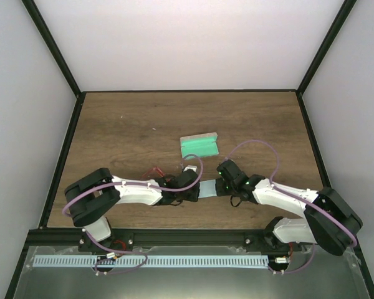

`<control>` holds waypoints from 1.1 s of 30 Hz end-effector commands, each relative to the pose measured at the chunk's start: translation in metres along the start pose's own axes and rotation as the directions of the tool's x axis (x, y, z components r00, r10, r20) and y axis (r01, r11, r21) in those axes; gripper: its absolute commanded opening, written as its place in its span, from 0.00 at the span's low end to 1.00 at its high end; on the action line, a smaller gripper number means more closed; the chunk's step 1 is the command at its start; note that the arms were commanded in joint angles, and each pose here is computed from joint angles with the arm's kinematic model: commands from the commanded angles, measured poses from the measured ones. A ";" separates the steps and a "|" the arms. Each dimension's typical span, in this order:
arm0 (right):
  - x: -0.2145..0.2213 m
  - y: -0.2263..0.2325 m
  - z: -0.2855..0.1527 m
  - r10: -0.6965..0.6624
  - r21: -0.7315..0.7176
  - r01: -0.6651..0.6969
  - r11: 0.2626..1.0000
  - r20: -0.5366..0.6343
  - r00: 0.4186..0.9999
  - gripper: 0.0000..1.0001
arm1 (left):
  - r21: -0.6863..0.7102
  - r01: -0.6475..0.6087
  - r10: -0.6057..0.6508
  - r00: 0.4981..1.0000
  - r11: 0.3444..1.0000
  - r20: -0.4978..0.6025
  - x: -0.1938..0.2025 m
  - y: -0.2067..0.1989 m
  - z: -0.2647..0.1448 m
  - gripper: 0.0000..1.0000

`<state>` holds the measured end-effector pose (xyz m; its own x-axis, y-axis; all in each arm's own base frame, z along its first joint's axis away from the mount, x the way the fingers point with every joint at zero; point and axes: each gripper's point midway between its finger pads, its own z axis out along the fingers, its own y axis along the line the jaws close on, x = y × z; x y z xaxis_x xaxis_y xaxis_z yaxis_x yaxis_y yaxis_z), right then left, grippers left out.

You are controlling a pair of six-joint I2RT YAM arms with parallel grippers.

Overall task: Organize the sunglasses
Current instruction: Pick up the glasses cleaning cloth from the center of the board.

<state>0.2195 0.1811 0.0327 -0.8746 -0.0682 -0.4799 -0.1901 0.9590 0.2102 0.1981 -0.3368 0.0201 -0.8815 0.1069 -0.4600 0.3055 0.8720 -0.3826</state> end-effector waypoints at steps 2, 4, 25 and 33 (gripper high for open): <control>-0.003 0.005 -0.004 -0.012 -0.024 0.012 1.000 0.021 1.000 0.01 | -0.045 0.003 -0.006 0.999 0.999 -0.052 0.017 0.012 0.007 0.22; -0.002 0.005 -0.003 -0.011 -0.023 0.012 1.000 0.019 1.000 0.01 | -0.052 0.002 -0.005 0.999 0.999 -0.048 0.016 0.013 0.006 0.18; -0.013 0.011 -0.007 -0.013 -0.038 0.015 0.999 0.048 0.999 0.01 | -0.085 -0.009 0.013 0.999 0.996 0.045 -0.008 0.012 -0.005 0.04; -0.033 0.020 -0.007 -0.033 -0.027 0.035 0.999 0.075 0.997 0.01 | -0.082 0.001 0.012 0.988 0.997 0.155 -0.041 -0.004 -0.012 0.04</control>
<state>0.2245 0.1866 0.0379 -0.8658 -0.0775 -0.4944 -0.2077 0.9545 0.2141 0.2132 -0.3279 0.0247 -0.8525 0.0818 -0.5163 0.2746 0.9105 -0.3092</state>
